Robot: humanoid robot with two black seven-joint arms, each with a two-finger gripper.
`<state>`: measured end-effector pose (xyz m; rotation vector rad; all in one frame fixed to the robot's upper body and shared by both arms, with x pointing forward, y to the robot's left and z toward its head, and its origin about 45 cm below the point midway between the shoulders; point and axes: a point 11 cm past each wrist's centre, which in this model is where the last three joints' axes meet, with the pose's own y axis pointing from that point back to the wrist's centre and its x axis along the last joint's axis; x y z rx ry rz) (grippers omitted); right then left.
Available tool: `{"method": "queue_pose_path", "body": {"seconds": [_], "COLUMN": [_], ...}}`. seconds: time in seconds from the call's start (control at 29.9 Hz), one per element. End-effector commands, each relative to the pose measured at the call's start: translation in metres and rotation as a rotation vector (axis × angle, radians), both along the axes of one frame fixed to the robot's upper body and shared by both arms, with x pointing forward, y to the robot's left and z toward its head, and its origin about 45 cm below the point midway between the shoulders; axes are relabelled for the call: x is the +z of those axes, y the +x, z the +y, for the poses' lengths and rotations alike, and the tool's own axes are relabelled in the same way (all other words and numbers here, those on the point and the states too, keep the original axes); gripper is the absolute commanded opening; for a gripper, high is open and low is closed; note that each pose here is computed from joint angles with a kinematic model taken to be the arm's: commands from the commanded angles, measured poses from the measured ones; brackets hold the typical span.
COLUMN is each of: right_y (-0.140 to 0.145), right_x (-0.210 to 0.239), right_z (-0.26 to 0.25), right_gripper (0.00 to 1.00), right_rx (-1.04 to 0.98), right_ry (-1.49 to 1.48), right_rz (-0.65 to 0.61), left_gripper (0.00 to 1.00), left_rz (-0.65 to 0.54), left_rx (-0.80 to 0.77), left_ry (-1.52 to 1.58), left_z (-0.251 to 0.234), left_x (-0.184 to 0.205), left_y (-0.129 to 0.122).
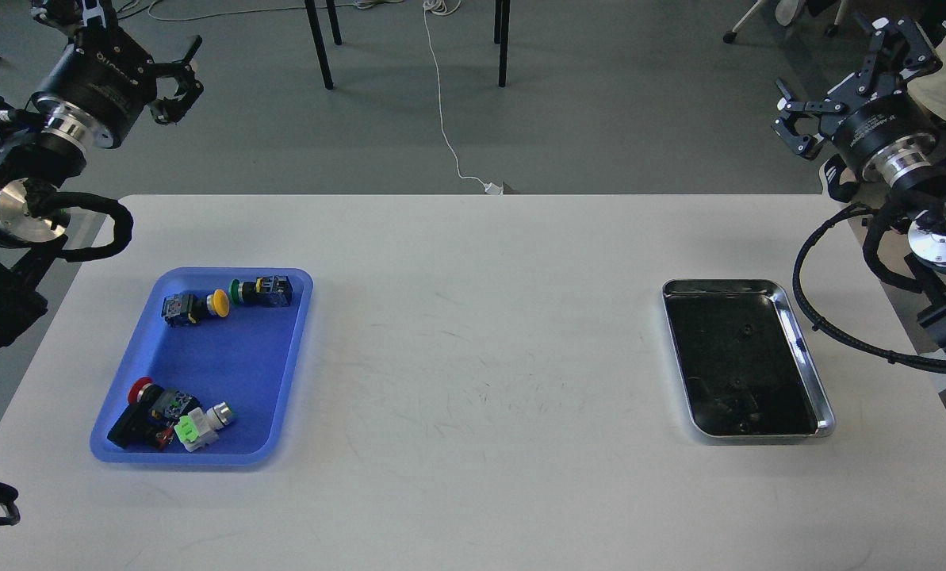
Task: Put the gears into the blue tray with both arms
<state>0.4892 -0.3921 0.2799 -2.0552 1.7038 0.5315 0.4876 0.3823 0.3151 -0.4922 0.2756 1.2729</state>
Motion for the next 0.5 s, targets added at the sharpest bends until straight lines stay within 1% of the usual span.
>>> {"method": "queue_pose_path", "body": {"seconds": [0.0, 0.17, 0.3, 0.47], "right_y": [-0.001, -0.002, 0.003, 0.025], "right_x": [-0.004, -0.004, 0.009, 0.064], "right_z": [0.000, 0.001, 0.006, 0.046], "right_gripper": [1.00, 1.00, 1.00, 0.99], "right_rx": [0.001, 0.007, 0.037, 0.199], "right_ry": [-0.005, -0.006, -0.062, -0.388], "right_rz": [0.009, 0.008, -0.005, -0.040], "left_gripper": [0.99, 0.99, 0.99, 0.98], "left_rz": [0.020, 0.031, 0.044, 0.035], "left_rx": [0.007, 0.011, 0.002, 0.012], "left_ry": [-0.014, -0.019, -0.010, -0.008], "left_z": [0.002, 0.004, 0.003, 0.007], "left_x": [-0.010, -0.016, -0.018, -0.015], "left_y": [-0.003, -0.006, -0.006, -0.006]}}
